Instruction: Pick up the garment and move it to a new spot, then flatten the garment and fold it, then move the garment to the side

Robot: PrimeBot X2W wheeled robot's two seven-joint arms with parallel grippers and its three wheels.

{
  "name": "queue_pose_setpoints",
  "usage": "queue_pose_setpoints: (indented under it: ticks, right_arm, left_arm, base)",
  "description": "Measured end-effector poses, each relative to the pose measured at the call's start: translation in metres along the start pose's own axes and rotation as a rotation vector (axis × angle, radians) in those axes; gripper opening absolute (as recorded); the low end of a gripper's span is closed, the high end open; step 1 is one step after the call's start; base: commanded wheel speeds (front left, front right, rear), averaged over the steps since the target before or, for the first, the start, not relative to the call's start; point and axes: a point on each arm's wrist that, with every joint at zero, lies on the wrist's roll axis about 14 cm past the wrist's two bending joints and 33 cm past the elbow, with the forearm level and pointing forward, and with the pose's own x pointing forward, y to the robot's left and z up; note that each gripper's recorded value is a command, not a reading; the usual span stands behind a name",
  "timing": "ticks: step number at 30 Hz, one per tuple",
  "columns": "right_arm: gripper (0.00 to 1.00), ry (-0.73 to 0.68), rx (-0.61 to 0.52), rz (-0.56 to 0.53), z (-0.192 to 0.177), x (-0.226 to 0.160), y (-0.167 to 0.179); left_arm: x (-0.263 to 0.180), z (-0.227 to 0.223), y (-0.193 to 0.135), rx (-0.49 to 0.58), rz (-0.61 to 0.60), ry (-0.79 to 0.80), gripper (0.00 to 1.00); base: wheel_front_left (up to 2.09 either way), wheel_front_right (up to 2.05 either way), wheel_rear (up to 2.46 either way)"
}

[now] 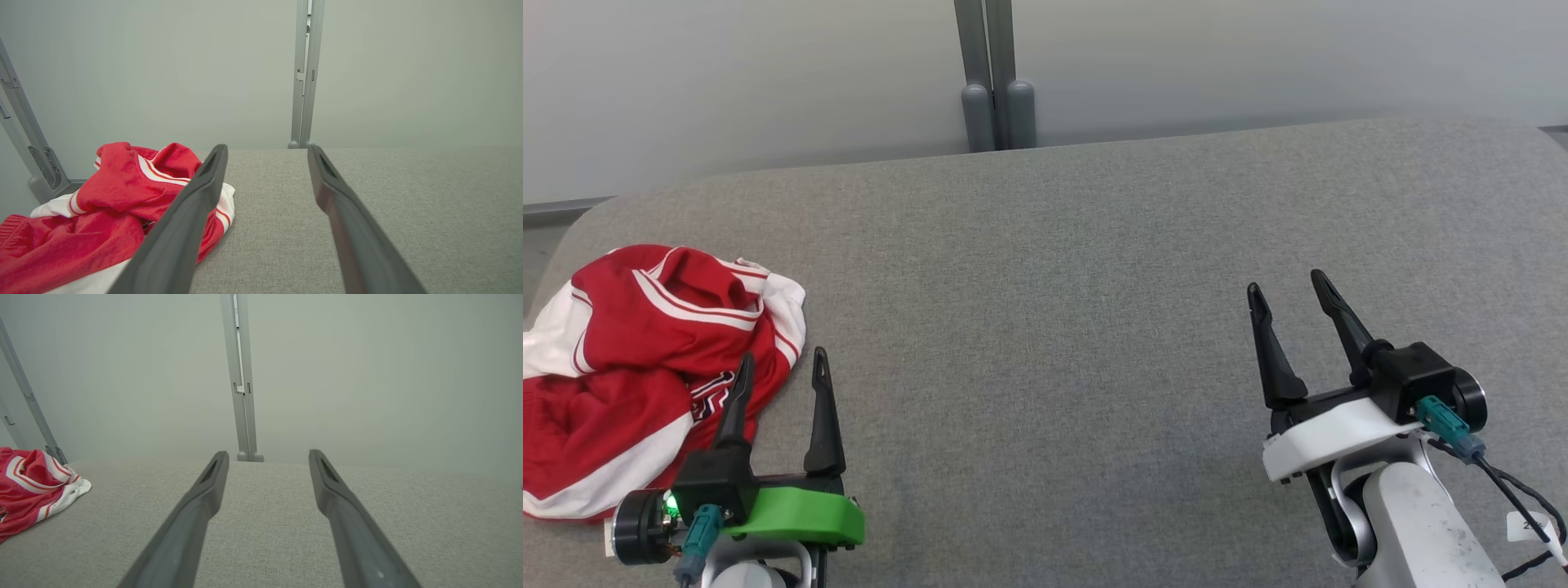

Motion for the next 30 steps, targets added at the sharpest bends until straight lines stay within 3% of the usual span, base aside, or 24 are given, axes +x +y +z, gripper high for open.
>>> queue_pose_setpoints:
  ticks: [30]
  right_arm:
    - [1.0, 0.013, 0.036, 0.002, -0.005, -0.0002, 0.0032]
  left_arm:
    - [-0.0011, -0.0025, 0.0004, -0.026, 0.005, 0.009, 1.0]
  base:
    - [0.0, 0.0, 0.0]
